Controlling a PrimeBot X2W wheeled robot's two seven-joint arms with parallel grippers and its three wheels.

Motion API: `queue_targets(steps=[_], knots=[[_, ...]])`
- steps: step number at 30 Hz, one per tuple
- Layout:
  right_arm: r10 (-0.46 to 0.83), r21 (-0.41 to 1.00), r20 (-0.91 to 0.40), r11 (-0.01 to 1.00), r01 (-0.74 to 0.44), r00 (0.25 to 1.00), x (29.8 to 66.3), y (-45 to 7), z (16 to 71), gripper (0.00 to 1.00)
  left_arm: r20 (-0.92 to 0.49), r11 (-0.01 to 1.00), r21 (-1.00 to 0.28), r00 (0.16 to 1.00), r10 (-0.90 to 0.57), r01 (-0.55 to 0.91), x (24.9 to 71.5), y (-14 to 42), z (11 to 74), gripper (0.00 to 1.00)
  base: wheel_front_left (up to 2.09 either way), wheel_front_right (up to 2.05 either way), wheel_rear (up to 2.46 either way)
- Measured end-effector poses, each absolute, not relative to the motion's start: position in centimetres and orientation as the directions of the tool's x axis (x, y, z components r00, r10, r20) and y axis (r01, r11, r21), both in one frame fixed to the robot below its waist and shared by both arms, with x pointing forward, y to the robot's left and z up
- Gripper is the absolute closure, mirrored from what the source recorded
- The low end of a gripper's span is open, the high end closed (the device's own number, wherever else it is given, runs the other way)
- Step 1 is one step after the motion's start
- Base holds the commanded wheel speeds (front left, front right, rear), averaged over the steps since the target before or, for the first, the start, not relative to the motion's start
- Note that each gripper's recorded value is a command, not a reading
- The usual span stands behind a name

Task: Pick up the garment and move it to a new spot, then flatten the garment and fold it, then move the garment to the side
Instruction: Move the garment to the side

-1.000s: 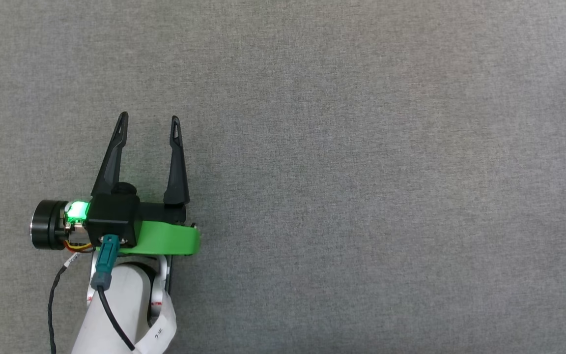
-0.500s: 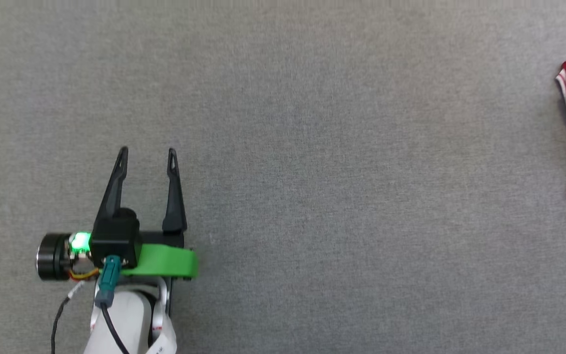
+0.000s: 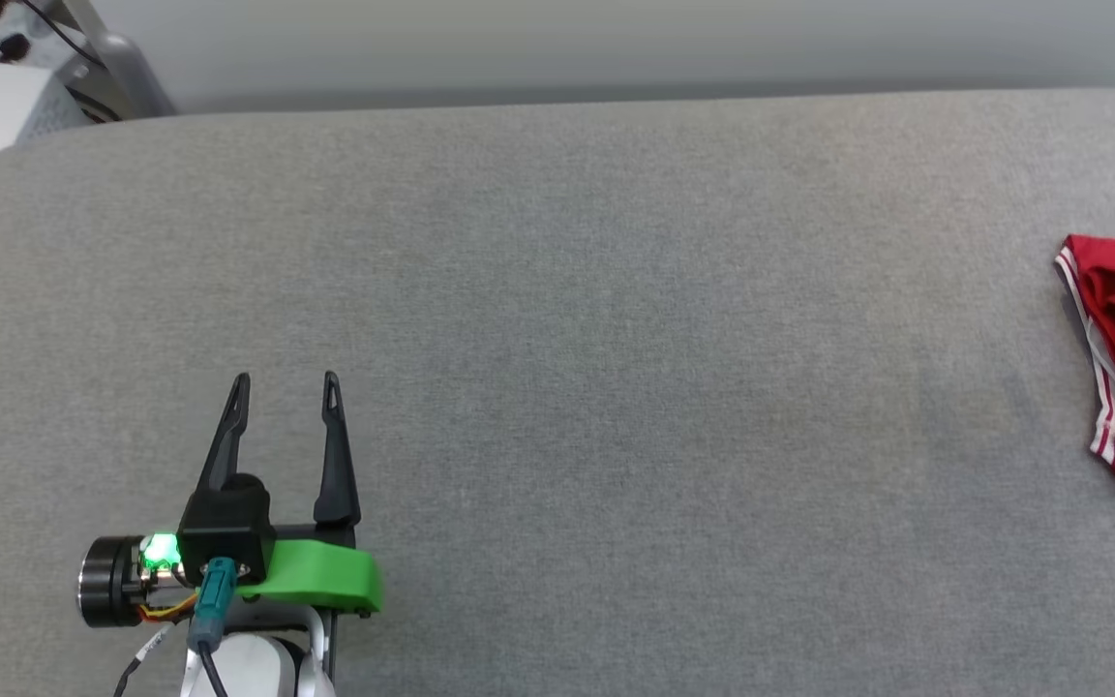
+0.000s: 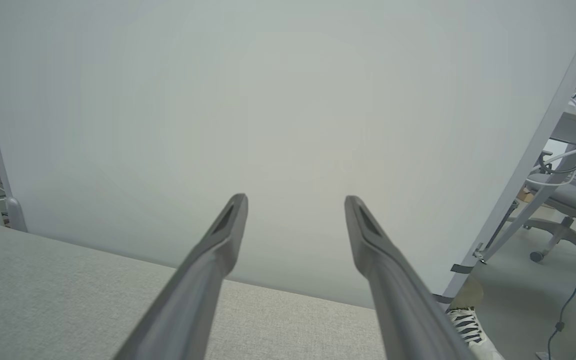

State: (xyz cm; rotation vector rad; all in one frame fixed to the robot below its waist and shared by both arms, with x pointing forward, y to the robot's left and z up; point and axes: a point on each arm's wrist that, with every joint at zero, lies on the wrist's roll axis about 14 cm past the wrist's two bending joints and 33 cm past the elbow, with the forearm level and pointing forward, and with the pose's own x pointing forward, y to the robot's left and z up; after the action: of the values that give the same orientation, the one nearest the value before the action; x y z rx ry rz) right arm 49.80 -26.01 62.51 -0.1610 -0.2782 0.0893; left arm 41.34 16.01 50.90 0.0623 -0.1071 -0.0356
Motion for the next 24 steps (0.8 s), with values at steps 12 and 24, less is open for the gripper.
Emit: queue_targets(steps=[12, 24], knots=[[0.209, 0.008, 0.24, 0.976, -0.217, 0.948, 44.4, -16.8, 57.3, 0.0, 0.119, 0.997, 0.065, 0.992, 0.028, -0.036, 38.0, 18.5, 51.9, 0.0, 0.0, 0.0, 0.0], [0.164, 0.083, 0.162, 0.98, -0.179, 0.973, 38.3, -16.7, 53.5, 0.0, 0.128, 1.0, 0.024, 0.992, 0.012, -0.016, 36.0, 18.3, 52.3, 0.0, 0.0, 0.0, 0.0]])
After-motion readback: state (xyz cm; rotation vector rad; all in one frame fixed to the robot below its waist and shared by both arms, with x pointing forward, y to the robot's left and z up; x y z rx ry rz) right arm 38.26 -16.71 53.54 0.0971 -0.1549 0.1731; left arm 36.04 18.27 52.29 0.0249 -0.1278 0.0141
